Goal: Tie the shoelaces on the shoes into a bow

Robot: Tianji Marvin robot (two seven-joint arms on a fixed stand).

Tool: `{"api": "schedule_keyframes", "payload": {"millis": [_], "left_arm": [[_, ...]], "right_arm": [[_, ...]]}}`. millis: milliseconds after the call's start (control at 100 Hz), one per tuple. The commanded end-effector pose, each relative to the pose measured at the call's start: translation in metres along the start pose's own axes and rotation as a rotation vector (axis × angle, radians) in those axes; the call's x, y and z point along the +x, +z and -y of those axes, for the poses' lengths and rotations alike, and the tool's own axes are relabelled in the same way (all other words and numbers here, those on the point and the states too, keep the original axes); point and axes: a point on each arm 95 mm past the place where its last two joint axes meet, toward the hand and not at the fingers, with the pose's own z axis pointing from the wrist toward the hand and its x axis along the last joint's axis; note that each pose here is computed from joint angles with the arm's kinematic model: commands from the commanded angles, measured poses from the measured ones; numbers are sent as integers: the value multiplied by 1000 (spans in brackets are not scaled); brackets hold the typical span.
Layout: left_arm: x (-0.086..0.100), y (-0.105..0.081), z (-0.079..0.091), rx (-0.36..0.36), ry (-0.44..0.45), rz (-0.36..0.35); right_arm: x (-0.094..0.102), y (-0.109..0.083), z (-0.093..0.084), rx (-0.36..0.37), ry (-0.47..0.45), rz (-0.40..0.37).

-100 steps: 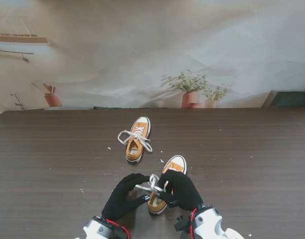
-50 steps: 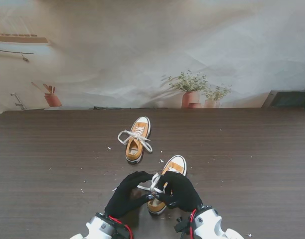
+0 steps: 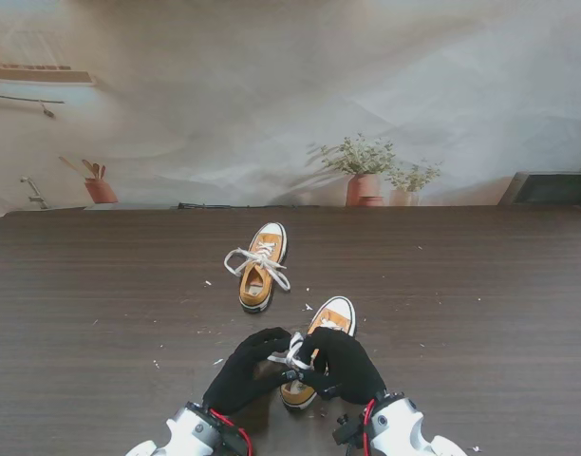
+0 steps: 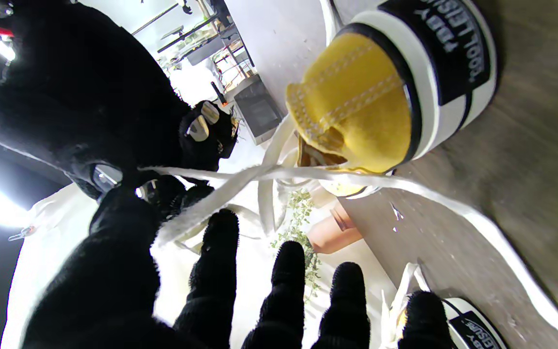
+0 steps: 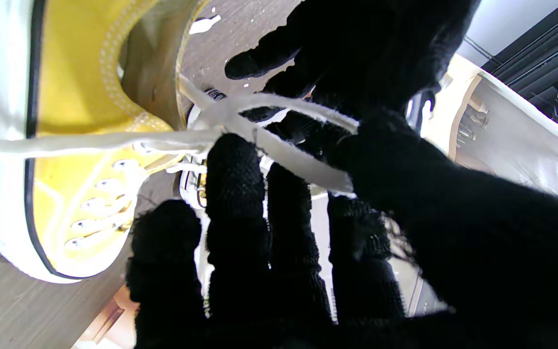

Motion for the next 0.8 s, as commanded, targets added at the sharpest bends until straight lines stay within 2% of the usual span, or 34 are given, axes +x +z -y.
{"api": "schedule_keyframes", "payload": {"millis": [0, 310, 640, 790], "left_arm": [[3, 1, -3, -24, -7, -3], [2, -4, -5, -2, -34, 3], [1, -6, -7, -54, -64, 16], [1, 0, -5, -61, -48, 22]], "right_arm": [[0, -1, 2, 21, 3, -4], [-2, -2, 4, 21, -2, 9], [-2, -3, 6, 29, -3, 9], [0, -4, 6, 32, -10, -1]]}}
